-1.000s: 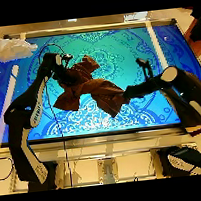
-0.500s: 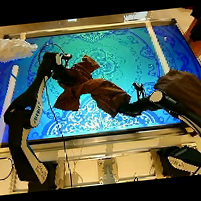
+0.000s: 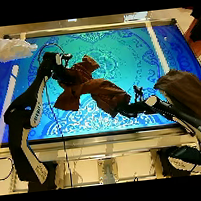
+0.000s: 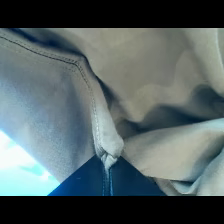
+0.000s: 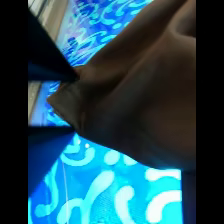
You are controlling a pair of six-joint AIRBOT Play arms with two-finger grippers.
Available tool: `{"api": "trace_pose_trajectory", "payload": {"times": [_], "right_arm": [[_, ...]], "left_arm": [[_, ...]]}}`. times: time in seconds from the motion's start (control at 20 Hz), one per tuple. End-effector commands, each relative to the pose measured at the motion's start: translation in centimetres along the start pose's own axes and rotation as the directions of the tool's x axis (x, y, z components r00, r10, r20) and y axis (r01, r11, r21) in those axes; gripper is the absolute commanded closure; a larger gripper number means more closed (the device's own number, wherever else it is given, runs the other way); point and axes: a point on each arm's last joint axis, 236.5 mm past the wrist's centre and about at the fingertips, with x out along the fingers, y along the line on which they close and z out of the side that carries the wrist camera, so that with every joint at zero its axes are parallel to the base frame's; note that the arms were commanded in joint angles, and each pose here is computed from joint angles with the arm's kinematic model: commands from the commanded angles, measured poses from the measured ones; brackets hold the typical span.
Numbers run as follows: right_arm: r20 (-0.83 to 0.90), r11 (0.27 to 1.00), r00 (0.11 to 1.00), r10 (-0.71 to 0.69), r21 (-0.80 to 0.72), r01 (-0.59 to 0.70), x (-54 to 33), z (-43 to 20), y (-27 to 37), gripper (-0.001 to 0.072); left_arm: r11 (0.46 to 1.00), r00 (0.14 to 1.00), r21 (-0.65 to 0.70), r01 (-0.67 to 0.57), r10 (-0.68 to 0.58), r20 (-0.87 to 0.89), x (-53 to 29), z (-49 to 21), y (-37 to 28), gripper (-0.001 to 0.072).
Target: Fold the shirts.
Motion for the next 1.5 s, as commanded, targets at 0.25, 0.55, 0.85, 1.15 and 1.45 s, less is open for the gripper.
{"api": "trace_pose_trajectory", "payload": {"times": [0.25, 0.55, 0.85, 1.15, 1.45], "right_arm": [[0.174, 0.96, 0.97, 0.167, -0.254, -0.12, -1.8, 6.0, 6.0, 0.0678], [0.427, 0.873, 0.873, 0.235, -0.488, 0.004, -17.1, 14.1, 10.5, 0.0679], [0.633, 0.743, 0.676, 0.377, -0.643, 0.188, -37.1, 9.7, 17.9, 0.0681], [0.779, 0.627, 0.325, 0.536, -0.625, 0.465, -55.0, 0.6, 25.4, 0.0683], [0.762, 0.613, 0.407, 0.503, -0.647, 0.453, -53.8, 2.2, 25.9, 0.0683]], "left_arm": [[0.999, 0.997, -0.015, -0.038, 0.039, 0.069, -2.9, 1.7, 1.4, 0.0694], [0.96, 0.922, -0.156, -0.232, 0.269, 0.28, -20.3, -0.2, 9.1, 0.0695], [0.94, 0.72, -0.255, -0.229, 0.34, 0.605, -41.0, -8.7, 7.0, 0.0694], [0.912, 0.253, -0.349, -0.216, 0.398, 0.882, -58.8, -19.2, 3.9, 0.0696], [0.916, 0.25, -0.333, -0.225, 0.384, 0.889, -57.5, -14.1, 4.9, 0.0697]]}}
